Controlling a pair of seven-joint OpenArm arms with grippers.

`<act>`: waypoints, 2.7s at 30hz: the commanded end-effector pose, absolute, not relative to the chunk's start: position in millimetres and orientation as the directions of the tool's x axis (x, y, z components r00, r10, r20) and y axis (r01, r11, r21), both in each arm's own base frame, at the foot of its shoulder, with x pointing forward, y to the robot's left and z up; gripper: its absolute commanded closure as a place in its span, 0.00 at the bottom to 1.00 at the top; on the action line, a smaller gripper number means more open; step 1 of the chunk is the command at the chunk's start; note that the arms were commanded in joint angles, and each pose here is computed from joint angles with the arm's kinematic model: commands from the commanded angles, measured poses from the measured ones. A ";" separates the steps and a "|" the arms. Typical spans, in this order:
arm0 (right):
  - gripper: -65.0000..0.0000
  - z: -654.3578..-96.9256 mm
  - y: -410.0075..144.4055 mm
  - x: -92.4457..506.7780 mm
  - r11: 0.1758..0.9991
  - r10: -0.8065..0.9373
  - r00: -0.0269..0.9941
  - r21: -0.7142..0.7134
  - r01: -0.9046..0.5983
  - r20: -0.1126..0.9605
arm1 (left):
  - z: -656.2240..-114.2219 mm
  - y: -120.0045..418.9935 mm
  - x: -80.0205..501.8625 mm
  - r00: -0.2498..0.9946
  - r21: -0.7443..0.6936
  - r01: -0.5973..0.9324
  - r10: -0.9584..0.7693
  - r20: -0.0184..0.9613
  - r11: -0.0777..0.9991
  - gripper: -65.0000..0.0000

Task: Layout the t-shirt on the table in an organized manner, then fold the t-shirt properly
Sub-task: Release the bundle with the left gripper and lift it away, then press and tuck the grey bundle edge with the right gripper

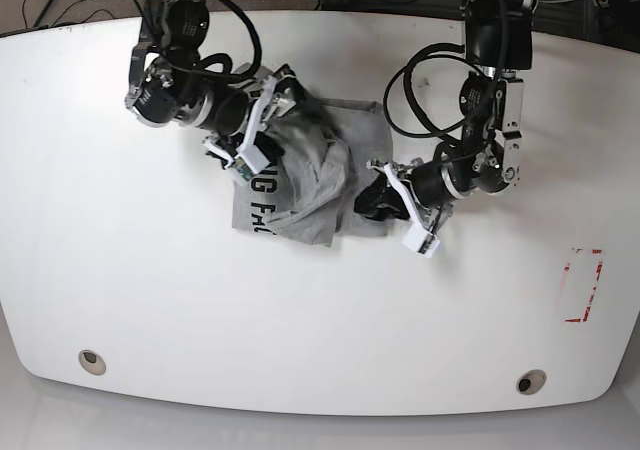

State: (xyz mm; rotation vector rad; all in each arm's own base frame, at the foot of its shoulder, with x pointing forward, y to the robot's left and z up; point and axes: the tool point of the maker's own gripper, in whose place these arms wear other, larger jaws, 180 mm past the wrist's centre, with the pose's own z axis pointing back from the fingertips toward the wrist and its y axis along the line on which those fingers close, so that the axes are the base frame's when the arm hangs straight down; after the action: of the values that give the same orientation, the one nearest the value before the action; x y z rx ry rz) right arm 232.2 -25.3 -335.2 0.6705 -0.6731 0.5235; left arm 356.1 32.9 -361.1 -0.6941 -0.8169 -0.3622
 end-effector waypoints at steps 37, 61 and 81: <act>0.17 -313.1 -56.5 300.5 0.709 0.208 0.601 0.304 -0.636 0.771 | -296.6 250.1 355.4 0.497 -0.120 0.291 -0.042 0.867 0.949 0.81; 0.17 -311.4 -21.1 330.1 0.654 0.111 0.621 0.414 -0.634 0.776 | -317.7 240.0 340.0 0.538 -0.167 0.282 -0.012 0.843 0.945 0.81; 0.17 -275.6 57.5 347.5 0.510 0.089 0.578 0.461 -0.726 0.811 | -316.7 241.1 340.8 0.537 -0.164 0.282 -0.014 0.844 0.945 0.81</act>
State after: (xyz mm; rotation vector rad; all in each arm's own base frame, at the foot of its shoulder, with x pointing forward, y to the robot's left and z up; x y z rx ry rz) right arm 336.0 54.4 -299.4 0.8868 -0.7424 0.5488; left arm 331.1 238.6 -335.7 -0.2995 -0.9296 -0.1649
